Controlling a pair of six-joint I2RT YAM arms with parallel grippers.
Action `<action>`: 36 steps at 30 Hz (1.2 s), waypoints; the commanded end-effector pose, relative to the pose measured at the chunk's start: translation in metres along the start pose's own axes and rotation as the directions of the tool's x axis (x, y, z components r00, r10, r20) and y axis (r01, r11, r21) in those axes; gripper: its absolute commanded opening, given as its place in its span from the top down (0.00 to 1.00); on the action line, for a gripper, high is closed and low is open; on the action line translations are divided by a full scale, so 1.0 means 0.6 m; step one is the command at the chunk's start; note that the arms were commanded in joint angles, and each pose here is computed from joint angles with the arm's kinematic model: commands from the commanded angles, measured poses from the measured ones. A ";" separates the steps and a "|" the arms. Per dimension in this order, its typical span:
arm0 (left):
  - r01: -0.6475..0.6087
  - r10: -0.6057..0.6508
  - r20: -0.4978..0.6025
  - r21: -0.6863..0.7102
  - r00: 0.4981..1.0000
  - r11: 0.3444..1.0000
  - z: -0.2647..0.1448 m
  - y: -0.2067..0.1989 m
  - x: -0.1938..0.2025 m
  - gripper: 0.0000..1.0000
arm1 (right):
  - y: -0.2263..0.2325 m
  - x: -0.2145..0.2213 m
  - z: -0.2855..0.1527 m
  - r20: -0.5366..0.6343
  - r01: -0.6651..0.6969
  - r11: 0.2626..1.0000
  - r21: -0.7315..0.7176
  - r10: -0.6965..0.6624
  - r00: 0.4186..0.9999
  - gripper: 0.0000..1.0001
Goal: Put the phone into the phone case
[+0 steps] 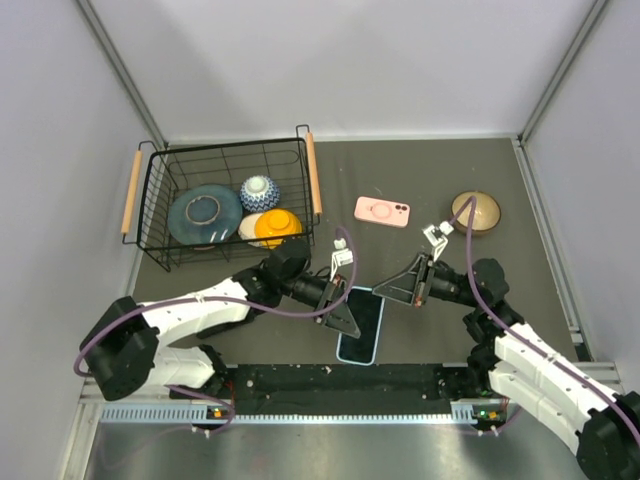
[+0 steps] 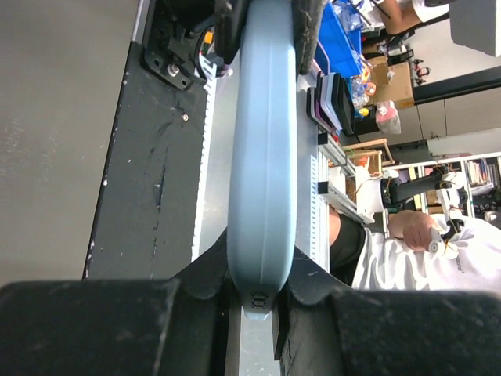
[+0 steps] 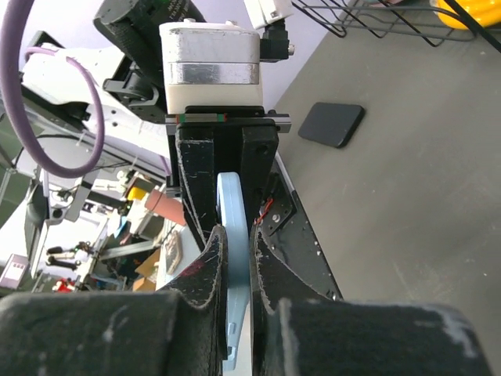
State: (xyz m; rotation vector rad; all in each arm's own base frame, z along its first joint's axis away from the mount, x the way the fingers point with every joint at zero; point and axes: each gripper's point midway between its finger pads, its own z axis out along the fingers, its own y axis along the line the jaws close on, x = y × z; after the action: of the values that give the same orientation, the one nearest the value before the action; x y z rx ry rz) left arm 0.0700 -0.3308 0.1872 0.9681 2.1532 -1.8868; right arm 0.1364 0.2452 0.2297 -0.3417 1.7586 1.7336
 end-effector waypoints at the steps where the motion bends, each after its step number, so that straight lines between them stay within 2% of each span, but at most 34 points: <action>1: 0.066 -0.061 0.040 -0.159 0.997 0.985 0.002 0.052 -0.020 1.00 | 0.047 -0.030 0.005 0.011 0.068 0.997 -0.023 -0.067 0.998 1.00; 2: 0.078 -0.069 0.051 -0.210 0.996 0.975 0.001 0.067 -0.023 1.00 | 0.041 -0.033 0.006 0.017 0.058 0.998 0.004 -0.058 0.998 1.00; 6: 0.106 -0.099 0.044 -0.225 0.994 0.969 0.002 0.073 -0.022 1.00 | 0.027 -0.042 0.008 0.042 0.027 0.998 0.060 -0.029 0.999 1.00; 10: 0.102 -0.092 0.055 -0.222 0.994 0.970 0.004 0.069 -0.031 1.00 | 0.019 -0.043 0.010 0.083 -0.089 0.994 0.055 0.084 0.993 0.83; 12: 0.077 -0.069 0.053 -0.183 0.996 0.980 0.005 0.056 -0.035 1.00 | 0.029 -0.043 0.009 0.100 -0.090 0.996 0.004 0.089 0.991 0.79; 13: 0.064 -0.055 0.055 -0.167 0.997 0.984 0.005 0.048 -0.038 1.00 | 0.028 -0.041 0.008 0.100 -0.084 0.997 -0.002 0.083 0.992 0.71; 16: 0.025 -0.017 0.083 -0.103 0.996 0.994 0.002 0.019 -0.046 1.00 | 0.020 -0.027 0.004 0.084 -0.071 0.997 0.000 0.071 0.994 0.59; 19: 0.000 0.009 0.111 -0.074 0.994 0.997 -0.002 0.001 -0.053 1.00 | 0.013 -0.010 -0.003 0.071 -0.071 0.997 -0.012 0.071 0.995 0.52; 27: -0.022 0.026 0.141 -0.028 0.990 0.999 -0.004 -0.017 -0.059 1.00 | -0.007 0.015 -0.011 0.061 -0.112 0.994 0.002 0.112 0.992 0.53; 32: -0.017 0.018 0.129 -0.002 0.991 1.000 -0.001 -0.018 -0.056 1.00 | 0.000 0.005 -0.010 0.095 -0.091 0.995 -0.029 0.093 0.991 0.54; 35: -0.022 0.021 0.141 0.011 0.990 1.000 -0.002 -0.022 -0.058 1.00 | 0.014 -0.010 -0.008 0.128 -0.064 0.996 -0.064 0.072 0.989 0.67; 36: -0.026 0.024 0.145 0.012 0.989 1.000 -0.002 -0.024 -0.060 1.00 | 0.015 -0.014 -0.006 0.129 -0.071 0.995 -0.068 0.079 0.988 0.78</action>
State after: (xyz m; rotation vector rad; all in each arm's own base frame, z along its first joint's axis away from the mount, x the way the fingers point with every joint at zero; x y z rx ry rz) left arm 0.0907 -0.3395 0.1860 0.7733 2.2166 -1.8271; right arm 0.1365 0.2390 0.2126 -0.1330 1.7895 1.7907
